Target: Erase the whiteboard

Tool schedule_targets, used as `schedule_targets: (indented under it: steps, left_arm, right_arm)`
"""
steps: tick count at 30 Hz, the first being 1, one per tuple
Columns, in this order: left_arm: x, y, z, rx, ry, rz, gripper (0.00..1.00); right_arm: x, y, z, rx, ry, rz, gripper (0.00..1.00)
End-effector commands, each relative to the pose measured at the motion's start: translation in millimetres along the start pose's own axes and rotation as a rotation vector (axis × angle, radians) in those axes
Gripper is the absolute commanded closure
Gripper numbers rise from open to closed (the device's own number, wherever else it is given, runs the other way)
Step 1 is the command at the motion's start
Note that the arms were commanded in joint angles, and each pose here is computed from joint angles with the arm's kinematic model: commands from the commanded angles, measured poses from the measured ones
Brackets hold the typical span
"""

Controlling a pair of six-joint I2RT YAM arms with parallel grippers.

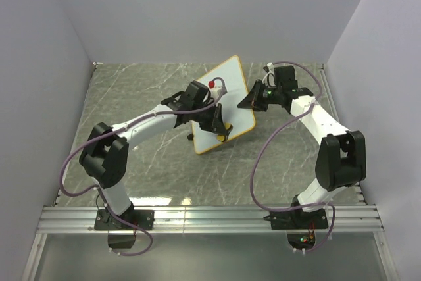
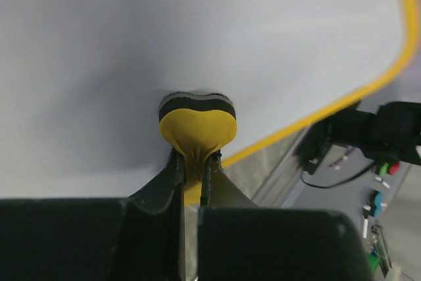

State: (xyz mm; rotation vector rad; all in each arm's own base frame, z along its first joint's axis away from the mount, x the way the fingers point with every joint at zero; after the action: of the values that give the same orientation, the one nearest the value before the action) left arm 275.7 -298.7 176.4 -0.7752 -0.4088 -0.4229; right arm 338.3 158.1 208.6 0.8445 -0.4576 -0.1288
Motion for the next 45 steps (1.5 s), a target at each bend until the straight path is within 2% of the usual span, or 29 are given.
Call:
schedule_targets:
  steps: [1,4,7,11,12,15,21,26,29,30,32,33,34,36,42,45]
  left_arm:
    - [6,-31,-3,-0.139,-0.025,-0.006,1.00]
    - [13,-30,-3,-0.109,-0.053,0.003,1.00]
    - [20,-8,-2,0.030,-0.083,0.048,1.00]
    - [31,51,19,0.245,-0.159,0.182,1.00]
    - [39,78,35,0.320,-0.206,0.255,1.00]
    - [51,114,69,0.420,-0.293,0.339,1.00]
    - [74,131,111,0.553,-0.376,0.305,1.00]
    - [56,155,119,0.656,-0.345,0.362,1.00]
    - [39,166,126,0.714,-0.322,0.398,1.00]
    - [34,167,127,0.726,-0.317,0.402,1.00]
    - [17,174,126,0.753,-0.279,0.426,1.00]
    - [11,175,126,0.754,-0.266,0.434,1.00]
    - [-1,178,122,0.759,-0.235,0.443,1.00]
    - [-10,181,119,0.760,-0.210,0.449,1.00]
    - [-39,190,110,0.779,-0.148,0.479,0.99]
    - [-48,192,108,0.783,-0.130,0.498,0.92]
  right_arm:
    - [-41,-11,-15,-0.056,0.205,-0.008,1.00]
    - [-39,-11,-17,-0.056,0.205,-0.008,1.00]
    - [-39,-9,-16,-0.053,0.203,-0.004,1.00]
    - [-39,-7,-14,-0.055,0.198,0.007,1.00]
    - [-38,-7,-13,-0.055,0.194,0.009,1.00]
    - [-39,-6,-10,-0.062,0.189,0.017,1.00]
    - [-39,-7,-8,-0.072,0.180,0.017,1.00]
    - [-39,-5,-5,-0.080,0.178,0.015,1.00]
    - [-36,-4,-2,-0.096,0.162,0.021,0.81]
    - [-35,-3,0,-0.101,0.153,0.025,0.64]
    - [-33,0,4,-0.106,0.134,0.034,0.46]
    - [-30,1,7,-0.120,0.118,0.040,0.26]
    - [-28,2,11,-0.130,0.105,0.055,0.20]
    - [-19,0,19,-0.168,0.068,0.060,0.01]
    - [-1,0,52,-0.180,-0.039,0.036,0.00]
    - [-1,9,65,-0.178,-0.082,0.047,0.00]
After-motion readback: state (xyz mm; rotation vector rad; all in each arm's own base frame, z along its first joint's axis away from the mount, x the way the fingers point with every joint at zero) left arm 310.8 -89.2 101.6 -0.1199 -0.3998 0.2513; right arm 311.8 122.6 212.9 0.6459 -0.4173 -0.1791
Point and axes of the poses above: each gripper's point midway between its finger pads, its own z axis back along the fingers, its own y axis along the line the jaws close on, x = y × z, the point moved 6 cm from there along z, back along the fingers, and after that the axes turned 1 degree about -z, right-handed, at the moved point
